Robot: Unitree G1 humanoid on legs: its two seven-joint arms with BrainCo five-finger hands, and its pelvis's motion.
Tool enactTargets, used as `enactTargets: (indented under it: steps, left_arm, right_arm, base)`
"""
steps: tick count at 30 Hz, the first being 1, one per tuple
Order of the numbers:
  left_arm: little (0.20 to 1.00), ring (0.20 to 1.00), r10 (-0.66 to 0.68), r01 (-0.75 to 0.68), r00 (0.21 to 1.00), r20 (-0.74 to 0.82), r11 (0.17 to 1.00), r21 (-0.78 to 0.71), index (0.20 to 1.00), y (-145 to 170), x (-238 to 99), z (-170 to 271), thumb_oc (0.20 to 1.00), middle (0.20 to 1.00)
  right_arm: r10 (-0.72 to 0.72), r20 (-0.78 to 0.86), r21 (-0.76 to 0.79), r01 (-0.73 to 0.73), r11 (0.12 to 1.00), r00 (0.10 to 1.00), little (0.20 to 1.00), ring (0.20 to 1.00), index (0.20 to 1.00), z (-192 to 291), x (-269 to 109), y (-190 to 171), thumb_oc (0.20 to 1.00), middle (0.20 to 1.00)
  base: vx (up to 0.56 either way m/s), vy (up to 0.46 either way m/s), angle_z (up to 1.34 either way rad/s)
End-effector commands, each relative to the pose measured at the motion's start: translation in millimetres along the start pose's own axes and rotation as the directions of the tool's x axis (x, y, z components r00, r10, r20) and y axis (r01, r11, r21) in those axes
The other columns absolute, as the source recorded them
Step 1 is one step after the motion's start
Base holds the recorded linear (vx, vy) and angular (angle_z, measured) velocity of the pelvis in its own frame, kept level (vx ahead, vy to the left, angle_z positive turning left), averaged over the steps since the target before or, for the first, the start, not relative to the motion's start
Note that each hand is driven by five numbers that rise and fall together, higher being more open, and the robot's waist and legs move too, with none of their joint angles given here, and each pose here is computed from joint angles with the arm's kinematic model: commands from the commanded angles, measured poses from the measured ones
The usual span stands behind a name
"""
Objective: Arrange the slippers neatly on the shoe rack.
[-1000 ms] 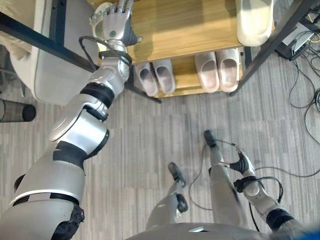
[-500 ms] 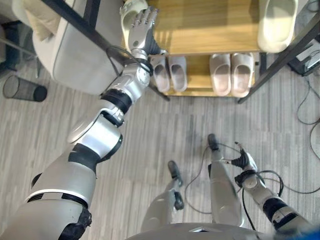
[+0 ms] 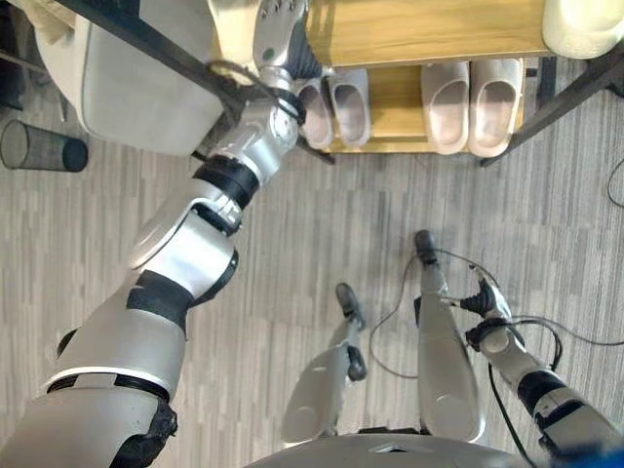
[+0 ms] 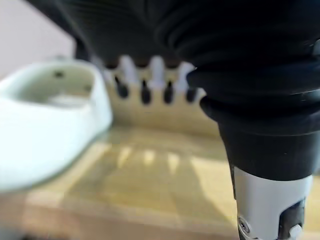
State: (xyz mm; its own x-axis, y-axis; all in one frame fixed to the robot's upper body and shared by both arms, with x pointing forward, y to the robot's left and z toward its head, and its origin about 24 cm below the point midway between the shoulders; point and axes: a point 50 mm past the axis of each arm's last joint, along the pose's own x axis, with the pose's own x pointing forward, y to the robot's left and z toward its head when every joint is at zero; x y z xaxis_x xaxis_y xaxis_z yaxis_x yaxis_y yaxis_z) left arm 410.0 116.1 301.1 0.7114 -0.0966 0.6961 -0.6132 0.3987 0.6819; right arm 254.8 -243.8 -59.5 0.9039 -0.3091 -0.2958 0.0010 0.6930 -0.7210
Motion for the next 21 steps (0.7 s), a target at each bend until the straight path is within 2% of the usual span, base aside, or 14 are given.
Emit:
enactTargets:
  steps: [1, 5, 9, 21]
  left_arm:
    - [1.000, 1.000, 0.187, -0.183, 0.980, -0.061, 0.980, 0.075, 1.000, 53, 21, -28, 1.000, 1.000]
    - [1.000, 1.000, 0.207, -0.202, 0.977, -0.056, 0.976, 0.083, 1.000, 60, 23, -31, 1.000, 1.000]
    - [1.000, 1.000, 0.240, -0.239, 0.969, -0.053, 0.971, 0.026, 1.000, 66, 23, -28, 1.000, 1.000]
    - [1.000, 1.000, 0.285, -0.278, 0.953, -0.097, 0.957, 0.085, 1.000, 87, 33, -38, 1.000, 1.000]
  right_arm:
    - [0.018, -0.040, 0.027, -0.017, 0.999, 0.999, 1.000, 1.000, 1.000, -5, -4, 8, 1.000, 1.000]
    - [0.028, -0.052, 0.034, -0.027, 0.999, 0.998, 1.000, 1.000, 1.000, -7, -4, 10, 1.000, 1.000]
    - [0.040, -0.065, 0.042, -0.038, 0.998, 0.997, 1.000, 1.000, 1.000, -10, -7, 13, 1.000, 1.000]
    - [0.055, -0.095, 0.069, -0.049, 0.996, 0.994, 1.000, 1.000, 1.000, -14, -7, 14, 1.000, 1.000]
  base:
    - [0.08, 0.021, 0.05]
    - [0.05, 0.012, 0.01]
    - [0.05, 0.017, 0.03]
    - [0.05, 0.018, 0.03]
